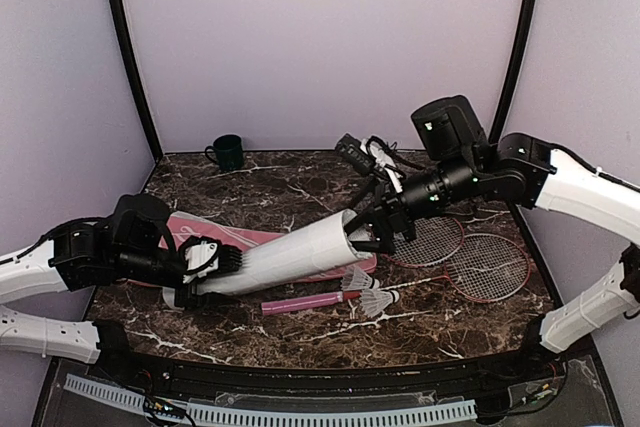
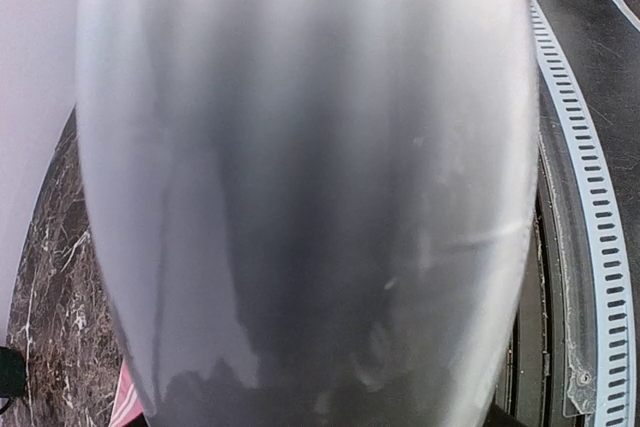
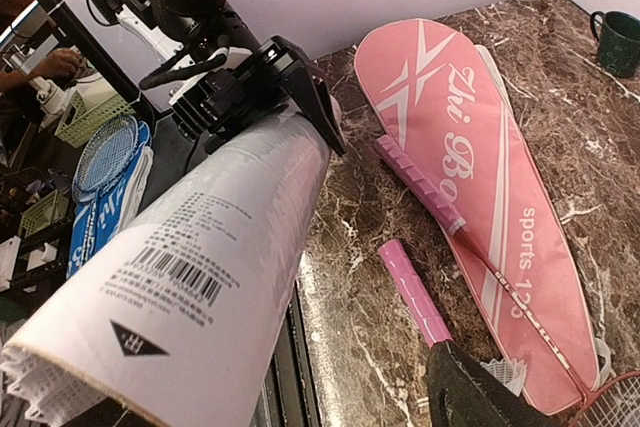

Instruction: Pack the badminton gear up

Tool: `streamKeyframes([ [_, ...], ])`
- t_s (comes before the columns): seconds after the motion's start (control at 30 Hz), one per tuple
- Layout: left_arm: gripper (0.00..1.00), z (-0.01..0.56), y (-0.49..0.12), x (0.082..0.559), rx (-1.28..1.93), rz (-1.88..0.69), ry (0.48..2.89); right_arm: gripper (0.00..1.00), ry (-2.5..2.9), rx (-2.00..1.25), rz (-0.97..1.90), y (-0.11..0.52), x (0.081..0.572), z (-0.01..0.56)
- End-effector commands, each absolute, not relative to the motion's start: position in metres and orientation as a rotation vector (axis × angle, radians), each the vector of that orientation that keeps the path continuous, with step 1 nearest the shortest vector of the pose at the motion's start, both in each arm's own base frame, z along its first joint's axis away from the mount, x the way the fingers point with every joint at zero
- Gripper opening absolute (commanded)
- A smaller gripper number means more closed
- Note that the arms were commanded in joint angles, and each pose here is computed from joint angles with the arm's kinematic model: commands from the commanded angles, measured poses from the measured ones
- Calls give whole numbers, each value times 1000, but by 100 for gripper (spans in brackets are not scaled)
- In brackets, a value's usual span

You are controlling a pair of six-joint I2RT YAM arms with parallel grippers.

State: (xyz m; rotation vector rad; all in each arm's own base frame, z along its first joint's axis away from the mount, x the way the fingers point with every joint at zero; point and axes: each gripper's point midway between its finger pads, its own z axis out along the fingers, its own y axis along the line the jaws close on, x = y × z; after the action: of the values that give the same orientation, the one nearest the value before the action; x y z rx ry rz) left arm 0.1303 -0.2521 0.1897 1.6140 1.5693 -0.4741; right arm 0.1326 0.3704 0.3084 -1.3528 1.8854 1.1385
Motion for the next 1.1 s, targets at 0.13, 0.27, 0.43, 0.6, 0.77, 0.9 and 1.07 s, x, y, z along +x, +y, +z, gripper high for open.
streamKeyframes([
  [0.13,33,230,-263,131,1515,-531,1448,81,1868,-1375,1135,401,131,289],
  [0.27,33,231,-262,131,1506,-530,1446,83,1857,-1389,1170,411,126,279],
  [0.43,33,228,-260,131,1504,-520,1455,85,1829,-1397,1207,412,120,279],
  [0.6,33,218,-254,131,1508,-498,1489,87,1763,-1379,1189,394,114,307],
  [0.77,33,208,-252,133,1506,-485,1520,88,1757,-1323,1179,382,113,332],
  [0.9,33,201,-250,135,1507,-473,1542,88,1739,-1261,1157,364,112,354],
  [1.07,33,195,-247,136,1490,-465,1579,88,1752,-1107,1030,323,132,370],
])
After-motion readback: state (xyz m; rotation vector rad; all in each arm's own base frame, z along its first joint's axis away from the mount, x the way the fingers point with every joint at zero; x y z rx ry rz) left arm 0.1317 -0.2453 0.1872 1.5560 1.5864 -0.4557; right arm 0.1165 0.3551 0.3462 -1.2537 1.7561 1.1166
